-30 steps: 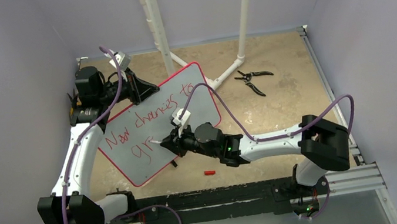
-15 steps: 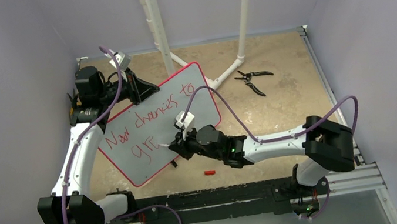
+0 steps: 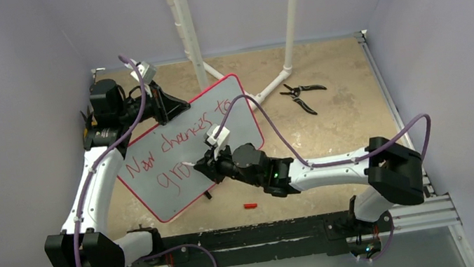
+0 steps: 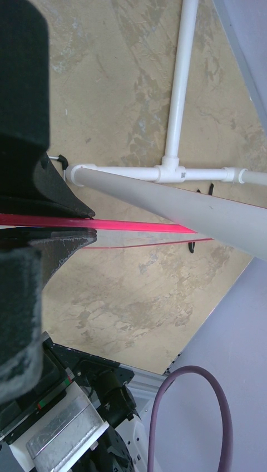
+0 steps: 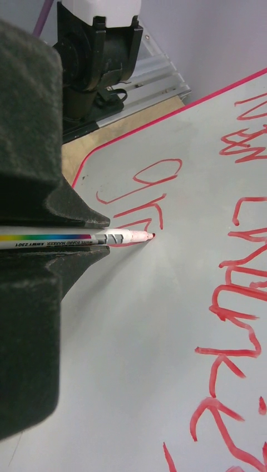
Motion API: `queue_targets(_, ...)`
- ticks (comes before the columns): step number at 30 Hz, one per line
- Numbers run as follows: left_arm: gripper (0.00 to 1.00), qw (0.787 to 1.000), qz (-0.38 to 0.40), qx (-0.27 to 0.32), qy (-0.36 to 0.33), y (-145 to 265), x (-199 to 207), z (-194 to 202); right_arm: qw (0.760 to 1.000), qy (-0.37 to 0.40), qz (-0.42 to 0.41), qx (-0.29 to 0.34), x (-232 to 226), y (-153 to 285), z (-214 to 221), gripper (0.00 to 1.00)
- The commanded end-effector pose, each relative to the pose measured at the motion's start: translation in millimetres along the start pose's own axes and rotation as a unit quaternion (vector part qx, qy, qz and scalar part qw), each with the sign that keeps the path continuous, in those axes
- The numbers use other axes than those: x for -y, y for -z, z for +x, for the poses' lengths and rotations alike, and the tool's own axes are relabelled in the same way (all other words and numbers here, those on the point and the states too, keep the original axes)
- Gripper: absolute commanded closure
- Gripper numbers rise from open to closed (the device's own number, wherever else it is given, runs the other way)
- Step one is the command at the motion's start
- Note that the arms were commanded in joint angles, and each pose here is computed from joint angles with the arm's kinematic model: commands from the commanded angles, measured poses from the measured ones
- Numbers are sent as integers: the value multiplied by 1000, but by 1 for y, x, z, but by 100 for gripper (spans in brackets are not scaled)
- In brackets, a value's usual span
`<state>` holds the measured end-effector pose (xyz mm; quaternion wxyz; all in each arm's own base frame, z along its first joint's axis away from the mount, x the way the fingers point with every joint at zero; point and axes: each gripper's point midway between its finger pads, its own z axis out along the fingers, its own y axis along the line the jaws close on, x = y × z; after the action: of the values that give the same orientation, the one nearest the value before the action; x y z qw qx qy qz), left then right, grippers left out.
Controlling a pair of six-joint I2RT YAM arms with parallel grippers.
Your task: Write a sentence on the whiteboard
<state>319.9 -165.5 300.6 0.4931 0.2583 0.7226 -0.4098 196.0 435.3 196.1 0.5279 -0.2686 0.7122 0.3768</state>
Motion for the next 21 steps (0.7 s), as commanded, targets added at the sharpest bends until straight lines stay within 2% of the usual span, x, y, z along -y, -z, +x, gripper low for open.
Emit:
queue_targets(1, 100, 998, -54, 7, -5, 2, -29, 0, 999, -2, 12, 46, 2, -8, -31, 100)
queue_targets(10, 100, 999, -54, 7, -5, 2, -29, 0, 998, -7, 3, 67, 2, 16, -44, 100)
queue_targets(21, 100, 998, -55, 6, -5, 1, -30, 1, 998, -6, 50, 26, 29, 6, -14, 100)
